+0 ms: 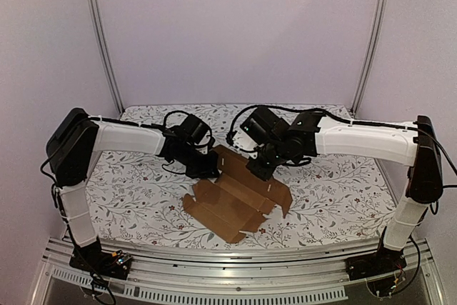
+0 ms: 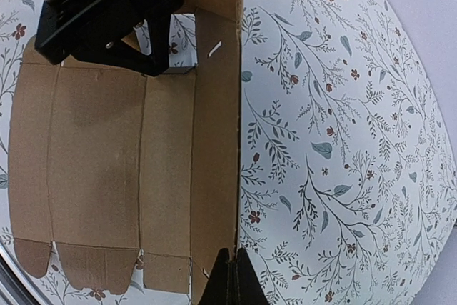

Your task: Fold the paper box

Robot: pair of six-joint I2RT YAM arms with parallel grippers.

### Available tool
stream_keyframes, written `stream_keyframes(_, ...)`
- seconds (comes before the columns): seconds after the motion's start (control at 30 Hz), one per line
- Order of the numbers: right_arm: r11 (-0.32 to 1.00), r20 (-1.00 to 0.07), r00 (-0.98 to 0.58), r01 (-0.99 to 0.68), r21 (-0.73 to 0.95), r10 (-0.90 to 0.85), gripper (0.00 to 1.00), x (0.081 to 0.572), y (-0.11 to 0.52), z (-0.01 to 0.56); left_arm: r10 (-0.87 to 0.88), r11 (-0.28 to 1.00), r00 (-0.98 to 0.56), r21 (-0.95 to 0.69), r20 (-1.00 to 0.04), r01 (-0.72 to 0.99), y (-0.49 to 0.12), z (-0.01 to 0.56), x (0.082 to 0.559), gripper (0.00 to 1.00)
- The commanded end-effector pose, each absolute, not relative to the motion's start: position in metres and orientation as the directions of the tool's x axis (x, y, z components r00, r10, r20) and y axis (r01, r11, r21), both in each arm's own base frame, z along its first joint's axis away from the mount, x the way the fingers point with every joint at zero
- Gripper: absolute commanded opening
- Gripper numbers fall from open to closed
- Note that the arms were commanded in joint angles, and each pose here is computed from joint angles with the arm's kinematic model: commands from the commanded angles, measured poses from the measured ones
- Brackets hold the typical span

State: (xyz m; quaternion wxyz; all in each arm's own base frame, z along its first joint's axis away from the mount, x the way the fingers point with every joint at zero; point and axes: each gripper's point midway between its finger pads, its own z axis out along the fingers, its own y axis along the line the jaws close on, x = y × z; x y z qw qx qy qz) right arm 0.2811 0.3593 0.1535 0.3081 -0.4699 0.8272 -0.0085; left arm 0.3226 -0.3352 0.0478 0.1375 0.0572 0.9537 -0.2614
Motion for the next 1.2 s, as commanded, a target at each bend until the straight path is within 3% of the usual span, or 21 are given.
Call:
stream_keyframes(0.0,0.572,-0.517,-0.373,-0.762,-0.304,-0.770,0.00,0.279,0.362,0.152,0.061,0.863,-0.960,-0.468,-0.272,0.188,-0.341,0.037,0.314,0.00)
stream_keyframes(0.4,0.582,-0.529,-0.374,-0.754,-0.304,-0.761,0.00,0.279,0.360,0.158,0.085,0.868,-0.942,-0.441,-0.325,0.230,-0.328,0.069,0.312,0.00)
stream_keyframes(0.7,0.553,-0.509,-0.342,-0.757,-0.349,-0.790,0.00,0.282,0.357,0.161,0.078,0.875,-0.922,-0.418,-0.378,0.245,-0.280,0.110,0.298,0.00)
stream_keyframes(0.93,0.490,-0.505,-0.286,-0.805,-0.334,-0.814,0.00,0.283,0.358,0.164,0.065,0.867,-0.911,-0.430,-0.407,0.254,-0.238,0.137,0.283,0.00)
stream_keyframes(1.17,0.348,-0.508,-0.161,-0.889,-0.297,-0.846,0.00,0.270,0.359,0.171,-0.041,0.859,-0.898,-0.474,-0.439,0.192,-0.204,0.142,0.297,0.01)
